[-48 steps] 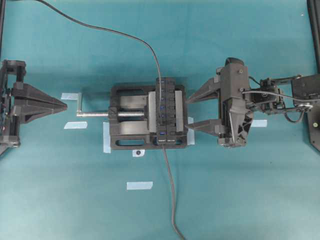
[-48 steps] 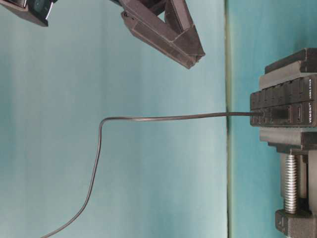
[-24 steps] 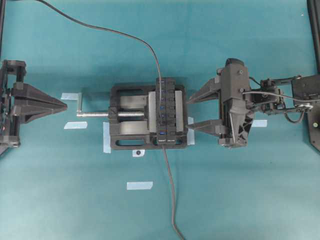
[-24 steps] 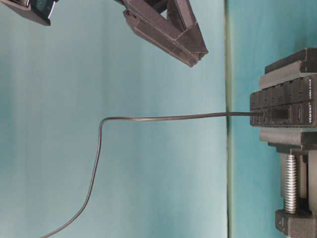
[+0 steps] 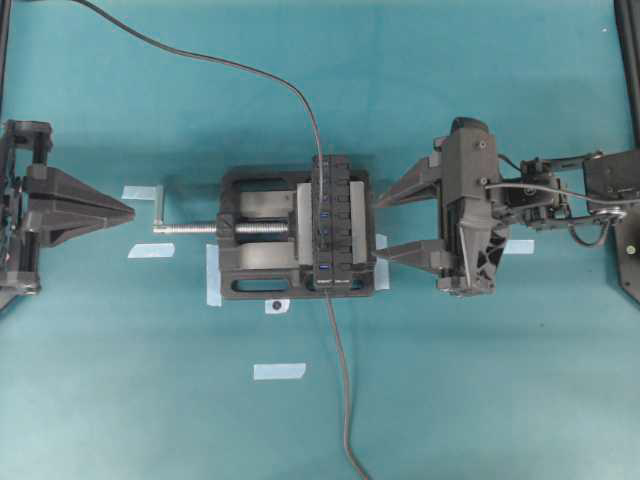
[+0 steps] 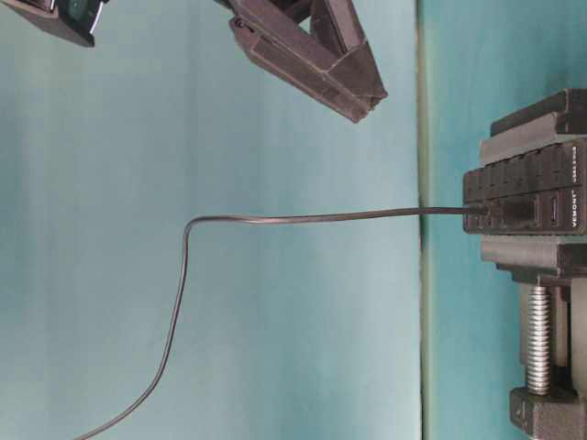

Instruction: Insert the USB into the second port from the front of the fixed hub.

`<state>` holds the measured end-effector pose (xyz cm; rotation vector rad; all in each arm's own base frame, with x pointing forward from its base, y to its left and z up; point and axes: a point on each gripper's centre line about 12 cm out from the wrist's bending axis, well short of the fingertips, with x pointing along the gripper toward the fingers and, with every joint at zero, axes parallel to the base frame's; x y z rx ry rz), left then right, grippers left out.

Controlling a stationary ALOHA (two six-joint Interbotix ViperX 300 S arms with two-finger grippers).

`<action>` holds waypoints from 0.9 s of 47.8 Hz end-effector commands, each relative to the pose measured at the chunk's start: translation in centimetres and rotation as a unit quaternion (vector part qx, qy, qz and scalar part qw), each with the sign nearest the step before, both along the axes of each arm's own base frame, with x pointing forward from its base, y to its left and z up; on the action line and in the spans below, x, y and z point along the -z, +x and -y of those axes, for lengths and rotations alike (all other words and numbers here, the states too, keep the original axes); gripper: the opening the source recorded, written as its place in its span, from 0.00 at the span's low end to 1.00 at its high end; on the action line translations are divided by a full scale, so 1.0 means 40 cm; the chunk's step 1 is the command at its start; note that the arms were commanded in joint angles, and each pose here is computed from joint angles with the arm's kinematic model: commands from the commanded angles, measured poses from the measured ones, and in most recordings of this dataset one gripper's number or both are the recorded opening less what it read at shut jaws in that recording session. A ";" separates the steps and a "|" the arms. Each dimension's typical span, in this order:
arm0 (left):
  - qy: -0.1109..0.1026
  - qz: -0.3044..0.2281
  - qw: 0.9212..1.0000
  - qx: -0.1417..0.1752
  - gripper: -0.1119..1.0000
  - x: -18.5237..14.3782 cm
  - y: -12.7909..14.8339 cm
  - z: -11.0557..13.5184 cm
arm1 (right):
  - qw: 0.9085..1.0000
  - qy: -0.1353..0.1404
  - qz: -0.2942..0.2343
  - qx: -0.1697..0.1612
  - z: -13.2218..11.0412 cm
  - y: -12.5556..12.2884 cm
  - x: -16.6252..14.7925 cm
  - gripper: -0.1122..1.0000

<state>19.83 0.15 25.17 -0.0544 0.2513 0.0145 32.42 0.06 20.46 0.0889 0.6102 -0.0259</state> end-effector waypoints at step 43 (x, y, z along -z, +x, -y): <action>0.000 0.002 1.000 -0.001 0.10 -0.008 0.006 -0.001 | 1.000 0.005 0.009 0.000 -0.006 -0.002 -0.010 0.80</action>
